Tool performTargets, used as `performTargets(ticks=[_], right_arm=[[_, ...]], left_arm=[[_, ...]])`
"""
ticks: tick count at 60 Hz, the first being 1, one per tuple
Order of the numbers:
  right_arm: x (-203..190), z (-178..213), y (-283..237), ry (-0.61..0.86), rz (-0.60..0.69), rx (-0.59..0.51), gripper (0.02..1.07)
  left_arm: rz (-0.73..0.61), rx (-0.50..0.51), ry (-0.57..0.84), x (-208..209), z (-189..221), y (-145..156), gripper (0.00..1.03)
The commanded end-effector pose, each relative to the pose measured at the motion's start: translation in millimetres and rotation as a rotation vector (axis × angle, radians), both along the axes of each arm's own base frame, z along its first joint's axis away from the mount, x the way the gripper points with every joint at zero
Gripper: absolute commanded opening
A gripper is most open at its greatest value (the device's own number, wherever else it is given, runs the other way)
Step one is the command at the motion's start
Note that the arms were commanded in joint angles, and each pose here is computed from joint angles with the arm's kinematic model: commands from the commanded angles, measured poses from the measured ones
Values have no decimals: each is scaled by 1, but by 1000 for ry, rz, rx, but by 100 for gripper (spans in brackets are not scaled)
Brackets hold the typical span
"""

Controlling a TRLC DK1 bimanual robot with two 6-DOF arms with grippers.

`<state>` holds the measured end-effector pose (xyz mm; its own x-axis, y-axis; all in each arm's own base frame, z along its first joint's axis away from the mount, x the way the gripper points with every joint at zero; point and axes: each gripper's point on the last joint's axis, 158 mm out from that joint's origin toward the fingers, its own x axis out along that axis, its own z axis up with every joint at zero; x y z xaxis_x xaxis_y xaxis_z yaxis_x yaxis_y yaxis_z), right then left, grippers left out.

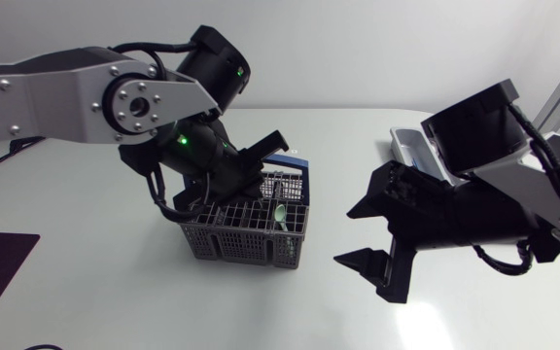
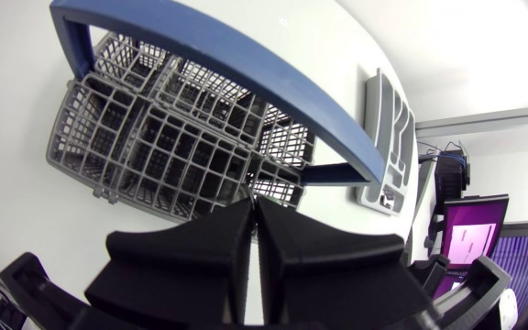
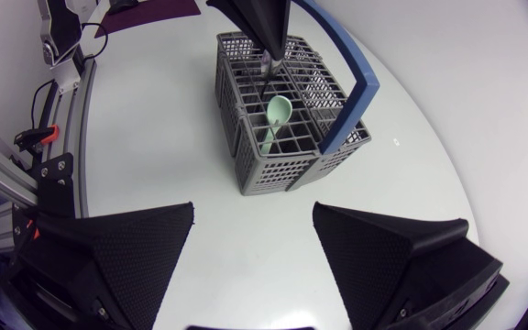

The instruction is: Unload the cutlery basket into the drawer organizer.

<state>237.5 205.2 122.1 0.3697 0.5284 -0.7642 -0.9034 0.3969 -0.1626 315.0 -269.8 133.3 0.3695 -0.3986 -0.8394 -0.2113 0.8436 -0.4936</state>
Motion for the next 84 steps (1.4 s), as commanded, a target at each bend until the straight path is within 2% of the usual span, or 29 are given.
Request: performTargets(ticks=[1,37,47,59,84], right_arm=[[-5,-11,1,31,-13,-5,96],[-10,-7,2,4,-12,10,96],[-8,1,3,-79,-20,5,96],[-6,16,3,-131,-77,47,96],[-11,23,30,-21,-142,143,96]], left_arm=[[2,-14,-27,-5,9,4,4],[-3,-124,-151,-16,68,3,4],[2,-129,-171,-25,80,6,4],[28,-140,-158,-34,90,11,4],[114,-222,-15,-53,89,-1,4]])
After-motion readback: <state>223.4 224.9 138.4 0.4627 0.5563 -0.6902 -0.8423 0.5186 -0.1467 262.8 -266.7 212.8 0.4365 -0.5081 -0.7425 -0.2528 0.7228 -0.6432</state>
